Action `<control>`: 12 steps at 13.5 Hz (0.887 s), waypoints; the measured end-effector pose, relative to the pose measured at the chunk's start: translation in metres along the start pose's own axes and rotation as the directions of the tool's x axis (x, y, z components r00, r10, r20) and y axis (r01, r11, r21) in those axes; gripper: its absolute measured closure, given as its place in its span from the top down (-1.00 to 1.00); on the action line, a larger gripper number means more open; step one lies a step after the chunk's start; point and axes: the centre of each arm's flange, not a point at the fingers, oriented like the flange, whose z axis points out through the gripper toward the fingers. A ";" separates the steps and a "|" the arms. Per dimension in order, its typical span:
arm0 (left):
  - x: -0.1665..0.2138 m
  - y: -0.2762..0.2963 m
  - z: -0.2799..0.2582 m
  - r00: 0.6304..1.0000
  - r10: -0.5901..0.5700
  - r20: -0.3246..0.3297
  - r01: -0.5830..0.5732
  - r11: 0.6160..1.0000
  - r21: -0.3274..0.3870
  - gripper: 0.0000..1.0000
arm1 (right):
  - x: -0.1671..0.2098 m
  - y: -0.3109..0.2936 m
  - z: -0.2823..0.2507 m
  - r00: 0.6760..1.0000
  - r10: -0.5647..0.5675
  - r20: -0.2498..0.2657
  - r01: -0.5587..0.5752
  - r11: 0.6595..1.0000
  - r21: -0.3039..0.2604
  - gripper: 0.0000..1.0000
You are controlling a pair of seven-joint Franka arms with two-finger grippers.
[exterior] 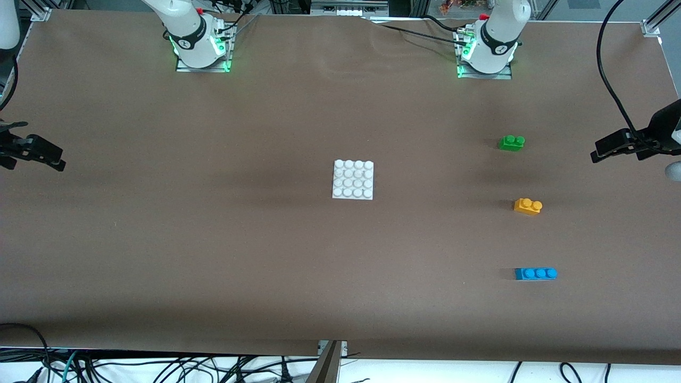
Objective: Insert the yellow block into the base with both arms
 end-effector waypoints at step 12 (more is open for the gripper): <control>0.009 0.001 0.019 1.000 0.006 0.031 -0.006 1.000 0.028 1.00 | -0.002 0.007 0.000 1.000 0.001 0.029 -0.001 1.000 -0.002 1.00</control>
